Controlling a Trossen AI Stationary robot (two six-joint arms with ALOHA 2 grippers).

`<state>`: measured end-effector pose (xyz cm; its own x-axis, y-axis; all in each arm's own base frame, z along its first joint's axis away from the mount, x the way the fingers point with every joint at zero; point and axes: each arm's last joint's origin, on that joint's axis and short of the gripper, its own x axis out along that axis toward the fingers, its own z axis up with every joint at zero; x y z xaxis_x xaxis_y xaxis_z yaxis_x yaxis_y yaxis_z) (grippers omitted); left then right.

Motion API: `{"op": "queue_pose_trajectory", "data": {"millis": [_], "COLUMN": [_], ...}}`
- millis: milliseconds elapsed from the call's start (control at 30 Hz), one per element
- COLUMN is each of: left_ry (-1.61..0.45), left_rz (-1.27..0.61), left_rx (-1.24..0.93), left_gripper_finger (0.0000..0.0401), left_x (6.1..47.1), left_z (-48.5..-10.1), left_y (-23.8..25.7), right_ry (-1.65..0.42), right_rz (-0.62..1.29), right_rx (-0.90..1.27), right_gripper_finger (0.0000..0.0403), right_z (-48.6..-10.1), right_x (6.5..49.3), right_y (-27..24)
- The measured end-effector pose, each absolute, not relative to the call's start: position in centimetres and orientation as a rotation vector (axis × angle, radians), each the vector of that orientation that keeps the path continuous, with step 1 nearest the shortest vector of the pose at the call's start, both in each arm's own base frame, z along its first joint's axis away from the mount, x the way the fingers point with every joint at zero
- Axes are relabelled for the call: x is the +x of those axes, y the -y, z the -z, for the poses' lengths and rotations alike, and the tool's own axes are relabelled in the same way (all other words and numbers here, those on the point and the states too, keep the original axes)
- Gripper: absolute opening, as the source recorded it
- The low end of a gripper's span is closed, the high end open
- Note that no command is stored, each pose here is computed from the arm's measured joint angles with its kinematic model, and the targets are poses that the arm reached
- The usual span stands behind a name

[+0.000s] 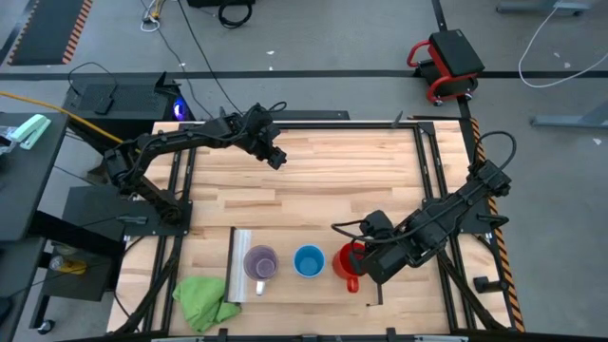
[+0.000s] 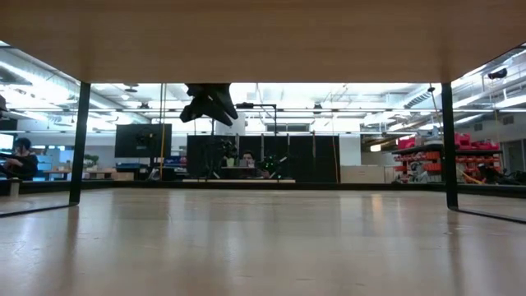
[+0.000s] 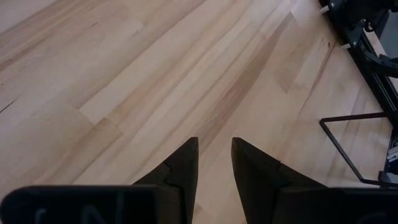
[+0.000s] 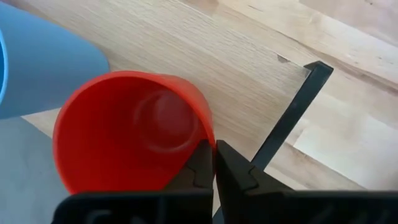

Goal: Stack small to large cups/mugs on shelf
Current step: Put the red mug on the shelf

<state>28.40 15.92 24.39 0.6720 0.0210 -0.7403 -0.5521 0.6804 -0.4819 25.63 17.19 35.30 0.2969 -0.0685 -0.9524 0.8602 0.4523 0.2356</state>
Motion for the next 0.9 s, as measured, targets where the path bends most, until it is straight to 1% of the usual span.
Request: {"op": "queue_pose_trajectory", "data": {"millis": [333,700,900], "left_ry": [-0.776,-0.776,-0.776], "left_rz": [-0.361,-0.361,-0.361], "left_rx": [-0.764,-0.765,-0.765], "left_gripper_finger": [0.0105,0.0105,0.0105], "left_x": [28.40,28.40,28.40], "left_z": [-24.39,-24.40,-24.40], "left_y": [-15.92,-15.91,-15.90], "right_ry": [-1.108,-1.115,-1.119], "right_rz": [0.714,0.687,0.674], "right_rx": [0.861,0.837,0.820], "right_gripper_finger": [0.0014,0.0055,0.0064], "right_z": [-35.33,-35.34,-35.35], "right_x": [25.56,25.52,25.51], "right_y": [-17.21,-17.36,-17.37]}}
